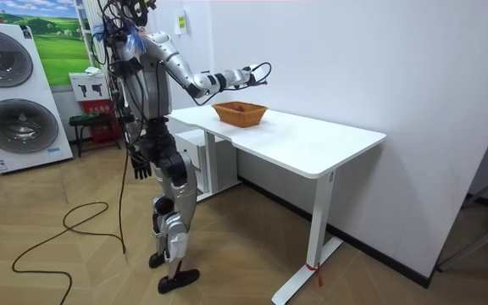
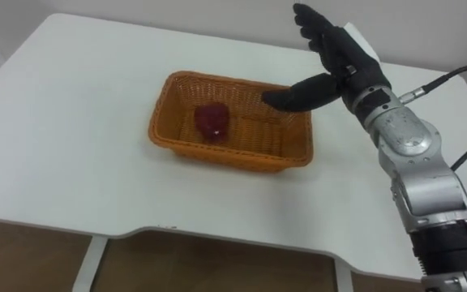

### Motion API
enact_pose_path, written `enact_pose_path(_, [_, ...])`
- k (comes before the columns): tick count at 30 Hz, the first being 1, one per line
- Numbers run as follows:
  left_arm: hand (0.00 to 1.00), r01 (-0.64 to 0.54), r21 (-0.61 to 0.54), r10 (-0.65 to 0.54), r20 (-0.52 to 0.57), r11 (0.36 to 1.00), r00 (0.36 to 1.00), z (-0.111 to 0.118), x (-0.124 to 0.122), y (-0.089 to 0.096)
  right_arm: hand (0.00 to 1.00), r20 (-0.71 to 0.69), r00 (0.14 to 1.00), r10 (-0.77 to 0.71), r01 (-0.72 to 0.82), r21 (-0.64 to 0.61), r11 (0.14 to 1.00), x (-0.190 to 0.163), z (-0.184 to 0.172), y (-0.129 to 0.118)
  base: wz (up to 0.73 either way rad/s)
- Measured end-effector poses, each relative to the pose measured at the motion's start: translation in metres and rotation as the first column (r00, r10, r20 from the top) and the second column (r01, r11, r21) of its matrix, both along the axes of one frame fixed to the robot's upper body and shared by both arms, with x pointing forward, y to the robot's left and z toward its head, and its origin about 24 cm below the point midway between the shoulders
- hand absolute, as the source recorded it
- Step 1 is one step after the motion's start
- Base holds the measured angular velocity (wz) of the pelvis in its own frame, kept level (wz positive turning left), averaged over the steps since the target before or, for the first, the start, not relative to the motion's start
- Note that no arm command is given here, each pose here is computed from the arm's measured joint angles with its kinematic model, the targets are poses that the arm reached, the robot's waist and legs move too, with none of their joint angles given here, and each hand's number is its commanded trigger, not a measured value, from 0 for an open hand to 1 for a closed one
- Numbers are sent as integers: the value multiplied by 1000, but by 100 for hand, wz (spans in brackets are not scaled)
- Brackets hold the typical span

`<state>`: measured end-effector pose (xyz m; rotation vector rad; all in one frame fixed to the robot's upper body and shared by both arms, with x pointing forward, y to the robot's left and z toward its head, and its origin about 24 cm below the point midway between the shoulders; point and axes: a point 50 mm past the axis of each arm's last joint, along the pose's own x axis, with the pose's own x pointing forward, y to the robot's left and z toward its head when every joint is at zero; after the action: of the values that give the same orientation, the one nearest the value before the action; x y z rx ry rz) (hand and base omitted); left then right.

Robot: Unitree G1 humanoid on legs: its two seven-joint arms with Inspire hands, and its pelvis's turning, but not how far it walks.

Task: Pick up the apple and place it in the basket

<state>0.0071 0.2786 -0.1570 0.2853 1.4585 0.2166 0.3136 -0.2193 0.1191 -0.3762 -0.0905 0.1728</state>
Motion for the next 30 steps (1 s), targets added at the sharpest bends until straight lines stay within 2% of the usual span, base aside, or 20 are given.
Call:
enact_pose_path(6, [0, -27, 2, 27, -14, 1000, 1000, 0, -12, 0, 0, 148, 982, -113, 107, 47, 993, -5, 26, -10, 1])
enact_pose_path(9, [0, -60, 21, 60, 11, 998, 998, 3, -16, 4, 0, 234, 936, -261, 244, 101, 965, -18, 37, -35, 3])
enact_pose_path(12, [0, -128, 51, 128, 9, 991, 992, 3, -29, 5, 0, 301, 835, -461, 426, 178, 887, -41, 44, -69, -9])
enact_pose_path(14, [0, -157, 71, 157, -1, 985, 988, 4, -37, 5, 0, 318, 717, -620, 572, 238, 785, -63, 42, -97, -7])
enact_pose_path(16, [0, -187, 81, 187, 0, 979, 982, 4, -43, 3, 0, 325, 620, -714, 660, 276, 698, -76, 43, -114, -25])
enact_pose_path(17, [0, -195, 82, 196, -1, 977, 981, 4, -45, 3, 0, 328, 589, -739, 683, 288, 672, -80, 43, -118, -35])
enact_pose_path(20, [0, -203, 99, 204, 1, 974, 979, 4, -47, 2, 0, 305, 390, -869, 805, 345, 483, -106, 36, -145, -25])
enact_pose_path(21, [0, -204, 103, 205, 4, 973, 979, 4, -47, 3, 0, 297, 356, -886, 823, 350, 448, -110, 34, -150, -16])
enact_pose_path(22, [0, -206, 114, 206, 15, 972, 978, 5, -45, 4, 0, 274, 281, -920, 860, 353, 368, -120, 28, -160, -8])
enact_pose_path(23, [0, -209, 118, 208, 22, 971, 978, 5, -44, 5, 0, 260, 241, -935, 878, 352, 325, -126, 24, -166, -16])
enact_pose_path(25, [0, -229, 128, 227, 32, 965, 973, 6, -45, 7, 0, 183, 95, -978, 920, 359, 157, -148, 6, -184, -17])
enact_pose_path(26, [0, -228, 129, 226, 31, 965, 974, 6, -45, 7, 0, 160, 62, -985, 929, 351, 116, -153, 0, -189, -4])
enact_pose_path(29, [0, -228, 146, 223, 48, 963, 974, 7, -41, 8, 0, -41, -120, -992, 968, 218, -126, -196, -58, -207, 0])
enact_pose_path(30, [0, -235, 145, 230, 50, 961, 972, 7, -41, 8, 0, -100, -154, -983, 965, 198, -172, -204, -71, -209, 0])
